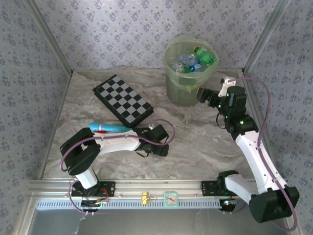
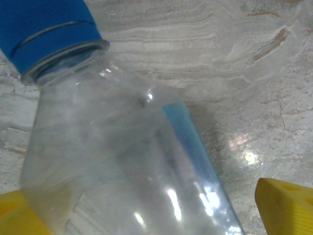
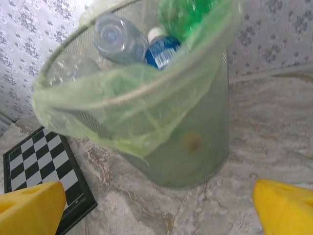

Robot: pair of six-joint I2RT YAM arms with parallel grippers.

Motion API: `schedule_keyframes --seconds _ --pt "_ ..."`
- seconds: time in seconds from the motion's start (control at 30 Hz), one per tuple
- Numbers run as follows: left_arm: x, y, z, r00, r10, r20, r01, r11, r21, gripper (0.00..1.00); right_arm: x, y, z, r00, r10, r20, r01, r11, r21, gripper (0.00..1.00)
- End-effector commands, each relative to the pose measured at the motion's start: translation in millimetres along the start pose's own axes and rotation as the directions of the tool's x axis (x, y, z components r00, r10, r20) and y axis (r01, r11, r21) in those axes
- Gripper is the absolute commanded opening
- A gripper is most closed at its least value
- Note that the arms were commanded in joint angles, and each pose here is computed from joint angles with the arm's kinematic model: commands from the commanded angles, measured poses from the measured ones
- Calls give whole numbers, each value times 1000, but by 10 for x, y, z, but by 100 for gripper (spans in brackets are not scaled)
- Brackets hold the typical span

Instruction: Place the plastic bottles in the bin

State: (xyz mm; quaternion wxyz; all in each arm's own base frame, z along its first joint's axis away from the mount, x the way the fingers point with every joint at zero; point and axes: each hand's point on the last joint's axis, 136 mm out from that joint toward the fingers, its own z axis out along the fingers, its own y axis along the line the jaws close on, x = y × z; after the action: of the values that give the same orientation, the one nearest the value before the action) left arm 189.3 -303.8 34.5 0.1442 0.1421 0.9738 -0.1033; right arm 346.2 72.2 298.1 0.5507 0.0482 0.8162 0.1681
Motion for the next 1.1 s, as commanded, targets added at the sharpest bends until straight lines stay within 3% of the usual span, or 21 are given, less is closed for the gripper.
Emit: schedule_keyframes --seconds 0.0,0.2,0.47,0.67,0.87,1.07 --pt "-29 -16 -5 1000 3 0 -3 1000 -19 90 94 -49 -72 998 54 30 -55 998 4 100" --pt "-78 -40 -11 1000 16 16 -16 1000 -16 70 414 -196 -75 997 72 -33 -70 996 52 100" --pt "-168 -71 -52 999 18 42 -18 1000 -2 49 449 -162 -17 993 110 -28 -110 994 25 100" --pt "-451 -8 -242 987 -54 150 49 998 33 36 466 -162 -31 993 115 -35 -114 993 24 100" --pt "-1020 60 -717 928 -111 355 90 993 75 34 534 -164 -3 990 133 -45 -133 991 17 100" --pt "-1671 157 -1478 809 -98 580 40 993 112 33 614 -151 36 987 151 -58 -151 989 2 100"
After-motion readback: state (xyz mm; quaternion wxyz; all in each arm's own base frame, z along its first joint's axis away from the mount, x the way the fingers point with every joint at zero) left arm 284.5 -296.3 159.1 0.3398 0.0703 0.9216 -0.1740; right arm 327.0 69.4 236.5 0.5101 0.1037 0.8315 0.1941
